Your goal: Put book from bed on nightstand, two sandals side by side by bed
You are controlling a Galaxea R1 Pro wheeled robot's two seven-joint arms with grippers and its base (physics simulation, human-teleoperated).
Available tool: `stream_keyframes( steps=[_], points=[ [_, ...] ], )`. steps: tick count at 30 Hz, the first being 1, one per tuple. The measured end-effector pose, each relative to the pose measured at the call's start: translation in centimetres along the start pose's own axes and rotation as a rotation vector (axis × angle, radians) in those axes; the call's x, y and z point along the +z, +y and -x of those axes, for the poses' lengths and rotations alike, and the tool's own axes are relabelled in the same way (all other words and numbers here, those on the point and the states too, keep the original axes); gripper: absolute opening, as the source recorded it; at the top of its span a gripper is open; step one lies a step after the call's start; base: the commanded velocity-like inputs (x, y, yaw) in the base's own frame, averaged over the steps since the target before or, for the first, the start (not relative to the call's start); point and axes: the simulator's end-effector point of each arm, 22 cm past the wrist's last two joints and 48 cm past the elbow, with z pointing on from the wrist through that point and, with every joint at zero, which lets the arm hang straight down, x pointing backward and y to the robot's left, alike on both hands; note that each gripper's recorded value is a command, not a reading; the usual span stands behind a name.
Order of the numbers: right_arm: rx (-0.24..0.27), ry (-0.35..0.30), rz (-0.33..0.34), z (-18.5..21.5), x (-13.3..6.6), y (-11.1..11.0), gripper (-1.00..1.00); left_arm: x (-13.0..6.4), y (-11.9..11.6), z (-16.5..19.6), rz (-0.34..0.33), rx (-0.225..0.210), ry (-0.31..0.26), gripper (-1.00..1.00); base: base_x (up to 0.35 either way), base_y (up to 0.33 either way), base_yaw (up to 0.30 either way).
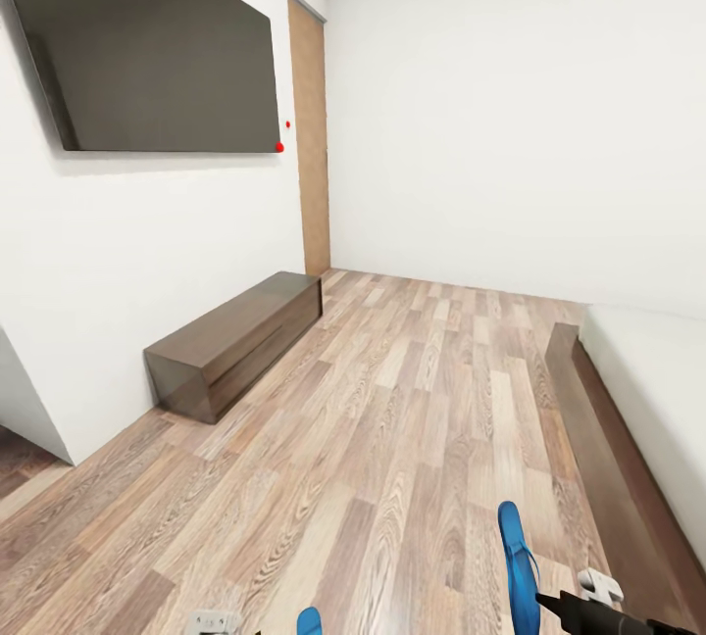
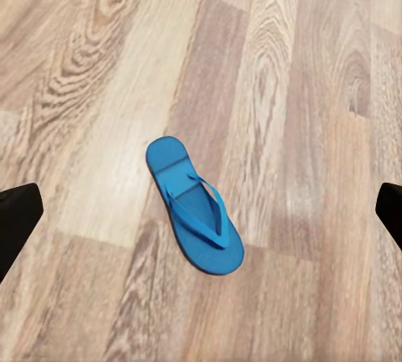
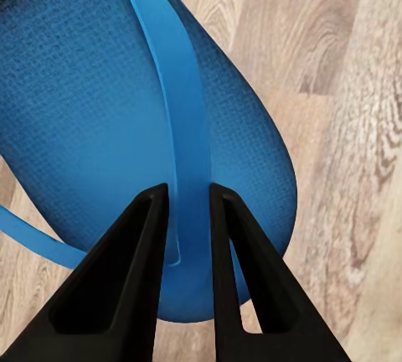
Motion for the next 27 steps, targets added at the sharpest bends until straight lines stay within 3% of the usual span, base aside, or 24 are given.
stream_keyframes(
  steps=[7,9,13,20,23,25,27],
  points=[
    [0.001,-0.001,0.001,0.0,0.0,0.0,-1.00,0.0,0.0,0.4,-0.003,0.001,-0.006,1.00,0.000,0.000,0.000],
    [0.001,-0.002,0.001,0.1,0.0,0.0,-1.00,-0.1,-0.6,1.3,-0.034,0.004,-0.024,1.00,0.000,0.000,0.000],
    [0.002,-0.003,0.002,0.1,0.0,0.1,-1.00,-0.4,-3.4,6.7,-0.089,0.014,-0.115,1.00,0.000,0.000,0.000],
    [0.002,-0.002,0.002,0.1,0.0,0.1,-1.00,-3.7,-7.8,17.7,-0.137,-0.031,-0.103,1.00,0.000,0.000,0.000],
    [0.001,-0.002,0.001,0.1,0.0,0.0,-1.00,-4.2,-10.1,22.0,-0.159,-0.050,-0.110,1.00,0.000,0.000,0.000],
    [0.001,-0.002,0.001,0.1,0.0,0.0,-1.00,-3.8,-10.7,23.4,-0.139,-0.051,-0.109,1.00,0.000,0.000,0.000],
    [0.001,-0.001,0.001,0.0,0.0,0.0,-1.00,-2.2,-10.5,22.8,-0.060,-0.049,-0.061,1.00,0.000,0.000,0.000]
  ],
)
